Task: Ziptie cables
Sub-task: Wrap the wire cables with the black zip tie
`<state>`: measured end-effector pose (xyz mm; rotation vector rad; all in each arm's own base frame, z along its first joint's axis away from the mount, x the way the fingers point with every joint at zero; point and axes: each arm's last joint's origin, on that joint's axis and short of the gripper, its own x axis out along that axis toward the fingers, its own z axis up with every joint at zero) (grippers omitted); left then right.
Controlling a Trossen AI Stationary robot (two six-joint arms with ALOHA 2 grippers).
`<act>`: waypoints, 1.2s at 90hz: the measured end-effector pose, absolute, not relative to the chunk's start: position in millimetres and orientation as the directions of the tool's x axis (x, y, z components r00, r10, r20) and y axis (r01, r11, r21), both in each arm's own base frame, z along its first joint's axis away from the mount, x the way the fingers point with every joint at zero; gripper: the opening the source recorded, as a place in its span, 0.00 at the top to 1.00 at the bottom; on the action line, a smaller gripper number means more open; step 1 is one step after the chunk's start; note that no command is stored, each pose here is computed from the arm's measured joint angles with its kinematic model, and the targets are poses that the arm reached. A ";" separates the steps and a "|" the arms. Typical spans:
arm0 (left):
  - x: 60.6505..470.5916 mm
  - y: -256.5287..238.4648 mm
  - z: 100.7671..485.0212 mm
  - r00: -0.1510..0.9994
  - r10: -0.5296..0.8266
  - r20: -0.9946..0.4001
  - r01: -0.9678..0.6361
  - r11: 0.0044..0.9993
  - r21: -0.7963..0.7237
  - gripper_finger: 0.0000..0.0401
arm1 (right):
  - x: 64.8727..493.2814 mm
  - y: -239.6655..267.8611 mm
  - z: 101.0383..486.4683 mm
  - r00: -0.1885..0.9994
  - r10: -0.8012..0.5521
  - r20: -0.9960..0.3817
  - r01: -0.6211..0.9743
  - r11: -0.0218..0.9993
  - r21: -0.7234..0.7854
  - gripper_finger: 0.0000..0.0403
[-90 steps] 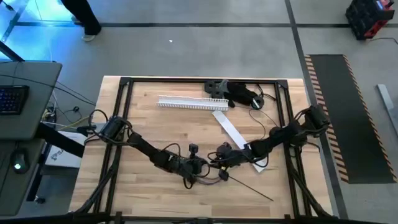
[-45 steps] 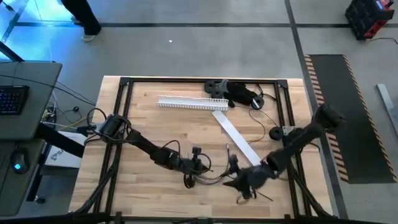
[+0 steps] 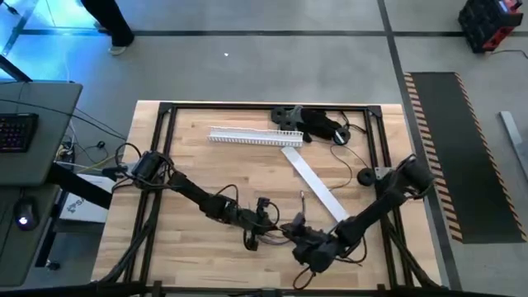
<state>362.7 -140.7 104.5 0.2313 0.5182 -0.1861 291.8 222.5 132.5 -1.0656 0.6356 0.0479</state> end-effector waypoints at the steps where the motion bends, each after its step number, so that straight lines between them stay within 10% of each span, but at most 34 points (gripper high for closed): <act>1: 362.6 -140.7 104.5 0.853 -0.117 -0.509 0.234 0.957 0.171 1.00 | 292.3 222.1 132.1 0.820 -0.259 -0.511 -0.338 0.501 -0.797 0.62; 108: 362.7 -141.0 105.1 0.853 -0.121 -0.508 0.236 0.957 0.170 1.00 | 295.5 217.4 130.6 0.786 -0.246 -0.567 -0.402 0.493 -0.771 0.97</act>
